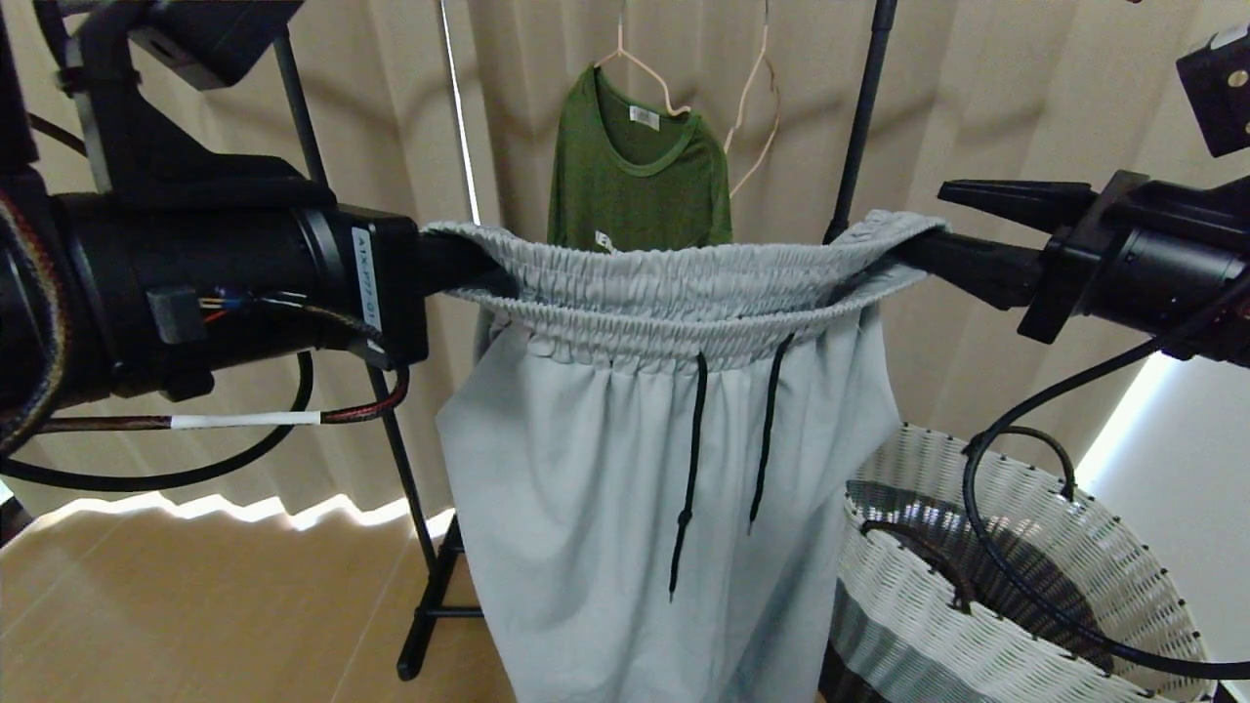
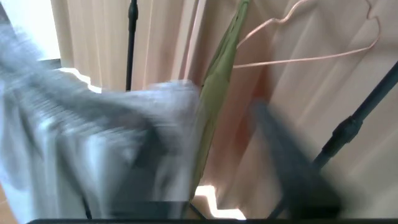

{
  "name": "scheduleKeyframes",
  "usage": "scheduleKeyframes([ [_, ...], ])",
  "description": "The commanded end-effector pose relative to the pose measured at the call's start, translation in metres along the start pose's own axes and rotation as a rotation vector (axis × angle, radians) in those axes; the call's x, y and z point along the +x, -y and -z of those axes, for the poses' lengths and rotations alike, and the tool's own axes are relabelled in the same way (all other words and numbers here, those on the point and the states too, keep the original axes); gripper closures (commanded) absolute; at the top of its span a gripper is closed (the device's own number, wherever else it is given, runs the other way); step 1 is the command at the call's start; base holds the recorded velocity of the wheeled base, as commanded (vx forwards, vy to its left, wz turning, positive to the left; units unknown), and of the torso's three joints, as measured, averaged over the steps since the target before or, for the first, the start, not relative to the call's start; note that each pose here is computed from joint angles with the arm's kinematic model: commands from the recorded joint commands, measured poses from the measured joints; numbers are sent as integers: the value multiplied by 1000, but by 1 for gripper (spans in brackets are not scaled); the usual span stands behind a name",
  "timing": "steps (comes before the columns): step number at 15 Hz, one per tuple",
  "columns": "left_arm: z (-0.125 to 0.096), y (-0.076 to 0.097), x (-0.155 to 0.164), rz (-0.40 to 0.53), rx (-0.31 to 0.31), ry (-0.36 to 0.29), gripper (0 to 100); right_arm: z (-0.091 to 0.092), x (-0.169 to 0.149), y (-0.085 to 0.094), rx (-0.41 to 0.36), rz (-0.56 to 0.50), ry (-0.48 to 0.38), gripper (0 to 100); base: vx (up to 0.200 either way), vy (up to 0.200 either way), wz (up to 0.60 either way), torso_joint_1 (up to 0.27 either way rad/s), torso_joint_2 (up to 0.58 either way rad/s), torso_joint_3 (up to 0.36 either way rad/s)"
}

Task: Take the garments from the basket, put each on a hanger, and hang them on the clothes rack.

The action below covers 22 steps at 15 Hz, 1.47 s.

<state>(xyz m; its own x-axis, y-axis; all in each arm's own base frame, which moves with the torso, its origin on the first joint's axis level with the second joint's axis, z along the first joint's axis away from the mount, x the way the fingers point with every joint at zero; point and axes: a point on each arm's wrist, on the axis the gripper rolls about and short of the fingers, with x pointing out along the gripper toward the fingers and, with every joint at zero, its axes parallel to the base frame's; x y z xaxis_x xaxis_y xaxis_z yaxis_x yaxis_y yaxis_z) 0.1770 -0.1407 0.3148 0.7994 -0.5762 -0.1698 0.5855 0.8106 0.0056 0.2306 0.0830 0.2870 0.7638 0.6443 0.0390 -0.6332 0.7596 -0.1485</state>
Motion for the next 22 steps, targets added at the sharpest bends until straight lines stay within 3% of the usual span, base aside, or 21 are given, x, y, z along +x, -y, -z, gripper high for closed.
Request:
scheduleKeyframes([
  [1, 1, -3, 2, -16, 10, -4, 100, 4, -4, -2, 5, -4, -13, 0, 0, 0, 0, 0, 0, 0],
  [2, 4, -19, 4, -85, 37, -19, 100, 8, -12, -6, 12, -8, -24, 0, 0, 0, 0, 0, 0, 0],
  [6, 16, -45, 16, -191, 33, -39, 100, 13, -34, -18, 15, -24, -22, 0, 0, 0, 0, 0, 0, 0],
  [12, 31, -47, 20, -212, 32, -54, 100, 18, -54, -28, 46, -83, -18, 0, 0, 0, 0, 0, 0, 0],
  [16, 41, -52, 6, -265, 36, -76, 100, 37, -60, -28, 59, -47, -84, 0, 0, 0, 0, 0, 0, 0],
  [19, 73, -68, -53, -425, 114, -121, 100, 64, -83, -15, -125, 223, -213, 0, 0, 0, 0, 0, 0, 0],
  [21, 98, -67, -87, -503, 112, -134, 100, 80, -96, -18, -173, 407, -283, 0, 0, 0, 0, 0, 0, 0],
  [22, 110, -64, -100, -524, 102, -135, 100, 85, -100, -20, -180, 457, -276, 0, 0, 0, 0, 0, 0, 0],
])
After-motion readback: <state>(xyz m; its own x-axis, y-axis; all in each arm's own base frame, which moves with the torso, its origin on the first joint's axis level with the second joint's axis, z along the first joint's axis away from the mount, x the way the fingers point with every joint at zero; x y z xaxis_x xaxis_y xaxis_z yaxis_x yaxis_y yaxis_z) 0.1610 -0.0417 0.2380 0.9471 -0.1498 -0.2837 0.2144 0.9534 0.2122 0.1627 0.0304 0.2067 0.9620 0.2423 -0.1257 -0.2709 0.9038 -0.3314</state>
